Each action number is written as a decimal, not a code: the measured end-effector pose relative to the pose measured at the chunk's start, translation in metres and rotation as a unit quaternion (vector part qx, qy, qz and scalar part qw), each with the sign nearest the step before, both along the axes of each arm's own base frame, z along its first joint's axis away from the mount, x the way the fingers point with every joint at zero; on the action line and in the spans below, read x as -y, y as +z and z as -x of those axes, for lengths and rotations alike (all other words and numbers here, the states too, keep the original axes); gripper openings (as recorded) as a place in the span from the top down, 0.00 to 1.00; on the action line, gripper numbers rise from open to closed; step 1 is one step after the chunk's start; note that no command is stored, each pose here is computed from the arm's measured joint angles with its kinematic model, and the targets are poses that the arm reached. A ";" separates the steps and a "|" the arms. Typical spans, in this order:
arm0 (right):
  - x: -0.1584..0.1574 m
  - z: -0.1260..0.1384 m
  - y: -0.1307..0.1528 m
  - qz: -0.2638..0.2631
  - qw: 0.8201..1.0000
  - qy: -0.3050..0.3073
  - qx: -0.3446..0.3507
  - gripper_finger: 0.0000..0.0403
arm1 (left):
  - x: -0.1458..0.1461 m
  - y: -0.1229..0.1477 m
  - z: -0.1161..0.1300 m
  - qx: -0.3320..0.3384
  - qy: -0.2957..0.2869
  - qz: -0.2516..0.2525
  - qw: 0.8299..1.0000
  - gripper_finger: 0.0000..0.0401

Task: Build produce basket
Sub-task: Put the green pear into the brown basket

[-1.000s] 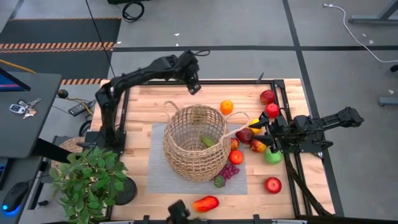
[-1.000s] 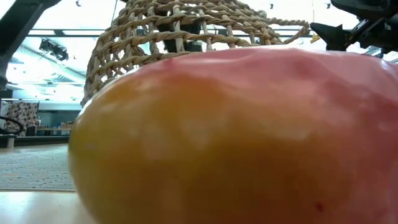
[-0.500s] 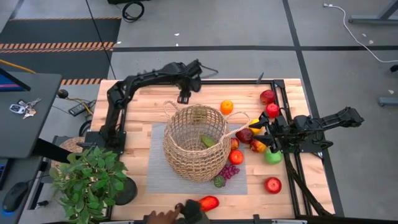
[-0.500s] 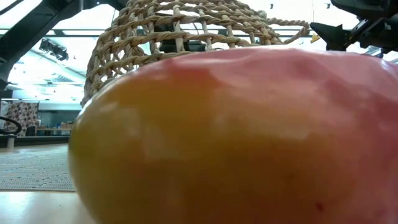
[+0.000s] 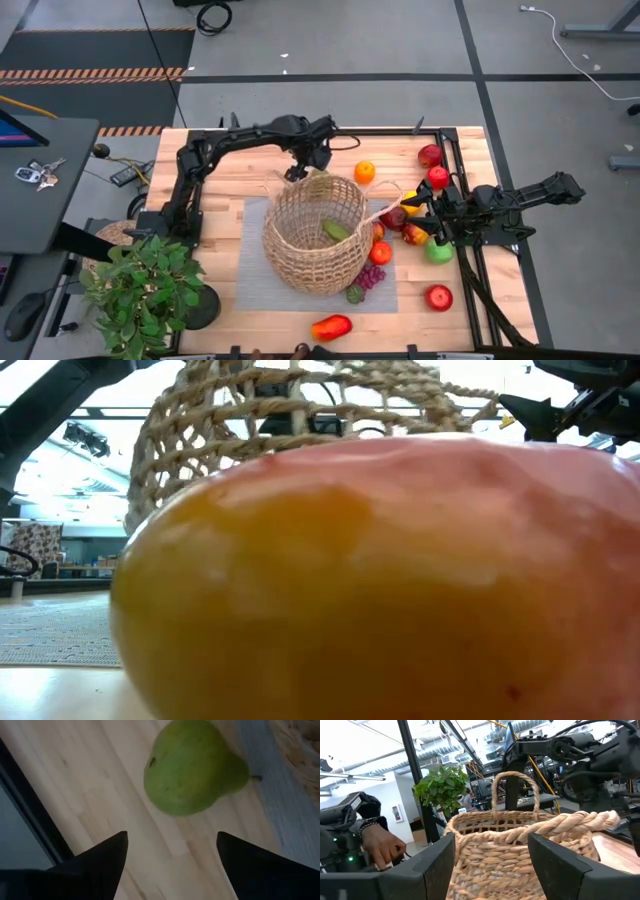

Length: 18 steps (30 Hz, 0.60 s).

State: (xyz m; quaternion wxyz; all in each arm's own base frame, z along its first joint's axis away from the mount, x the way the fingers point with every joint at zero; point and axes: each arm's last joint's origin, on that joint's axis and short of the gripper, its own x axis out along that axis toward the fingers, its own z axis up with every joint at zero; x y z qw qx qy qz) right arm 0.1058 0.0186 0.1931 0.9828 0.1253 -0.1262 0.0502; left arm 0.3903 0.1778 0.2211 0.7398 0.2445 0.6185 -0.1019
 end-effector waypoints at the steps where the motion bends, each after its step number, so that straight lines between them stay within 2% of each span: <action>1: 0.000 0.000 0.000 0.000 1.000 0.000 0.000 0.37 | 0.002 0.000 -0.001 0.002 -0.001 0.001 1.000 0.22; 5: 0.000 0.000 0.000 0.000 1.000 0.000 0.000 0.37 | 0.009 0.001 -0.007 0.027 -0.006 0.027 0.999 0.23; 9: 0.000 0.000 0.000 0.000 1.000 0.000 0.000 0.37 | 0.015 0.002 -0.012 0.045 -0.014 0.026 0.999 0.23; 18: 0.000 0.000 0.000 0.000 1.000 0.000 0.001 0.37 | 0.001 -0.013 -0.025 0.095 0.052 0.036 0.994 0.24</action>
